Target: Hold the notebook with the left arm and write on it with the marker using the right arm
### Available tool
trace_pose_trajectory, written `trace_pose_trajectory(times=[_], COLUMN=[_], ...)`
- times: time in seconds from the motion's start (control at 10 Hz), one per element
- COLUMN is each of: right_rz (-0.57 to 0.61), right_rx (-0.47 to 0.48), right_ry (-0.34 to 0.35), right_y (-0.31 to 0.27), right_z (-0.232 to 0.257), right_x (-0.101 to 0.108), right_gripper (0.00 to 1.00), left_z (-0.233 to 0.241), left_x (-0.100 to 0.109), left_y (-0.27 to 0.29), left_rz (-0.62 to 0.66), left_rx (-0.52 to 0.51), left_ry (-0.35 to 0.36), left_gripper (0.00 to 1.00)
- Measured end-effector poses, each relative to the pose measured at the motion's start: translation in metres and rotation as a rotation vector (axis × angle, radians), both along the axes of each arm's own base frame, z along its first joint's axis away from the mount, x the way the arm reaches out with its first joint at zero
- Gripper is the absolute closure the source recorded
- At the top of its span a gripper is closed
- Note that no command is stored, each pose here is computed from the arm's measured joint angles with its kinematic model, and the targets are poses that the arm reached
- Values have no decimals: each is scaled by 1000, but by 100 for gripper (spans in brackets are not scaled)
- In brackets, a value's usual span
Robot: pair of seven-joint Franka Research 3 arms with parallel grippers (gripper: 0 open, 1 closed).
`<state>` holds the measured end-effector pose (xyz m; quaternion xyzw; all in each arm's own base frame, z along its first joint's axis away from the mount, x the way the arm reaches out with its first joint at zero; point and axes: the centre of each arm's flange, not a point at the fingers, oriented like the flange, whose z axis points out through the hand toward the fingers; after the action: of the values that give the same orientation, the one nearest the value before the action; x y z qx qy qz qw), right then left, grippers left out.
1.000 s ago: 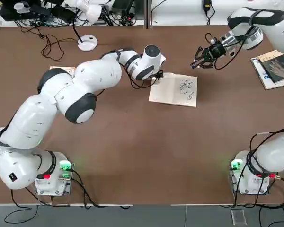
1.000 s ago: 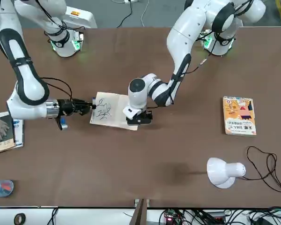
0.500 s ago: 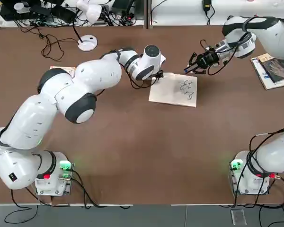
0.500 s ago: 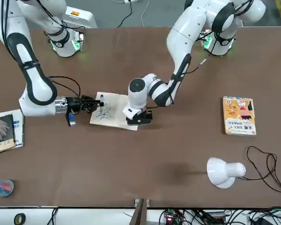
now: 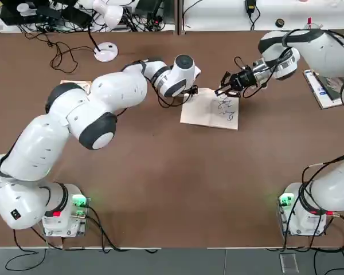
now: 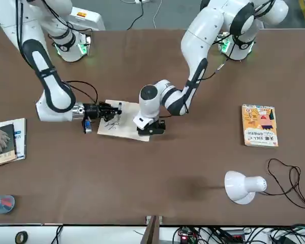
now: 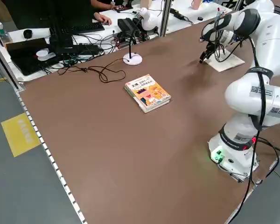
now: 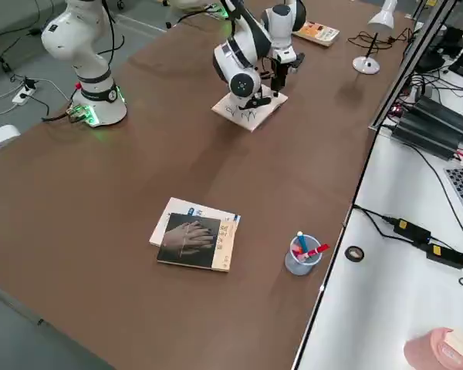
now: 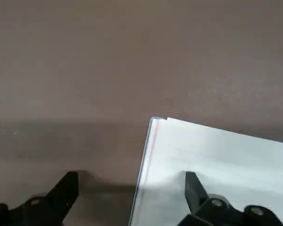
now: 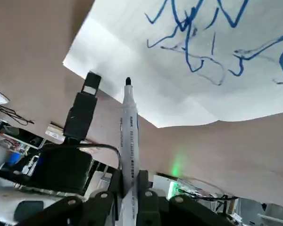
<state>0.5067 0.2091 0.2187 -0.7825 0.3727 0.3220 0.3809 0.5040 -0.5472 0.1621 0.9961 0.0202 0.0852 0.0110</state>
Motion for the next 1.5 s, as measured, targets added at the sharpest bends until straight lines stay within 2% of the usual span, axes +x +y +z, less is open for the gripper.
trace_pose_trajectory(times=[1.5], right_rz=[-10], right_rx=[-51], right_ry=[-35], right_y=[-10], right_z=[-32], right_x=[-7], right_gripper=[83], left_z=[0], left_x=[0], left_y=[0], left_rz=[-4], left_rx=[1], left_ry=[0], left_gripper=[0])
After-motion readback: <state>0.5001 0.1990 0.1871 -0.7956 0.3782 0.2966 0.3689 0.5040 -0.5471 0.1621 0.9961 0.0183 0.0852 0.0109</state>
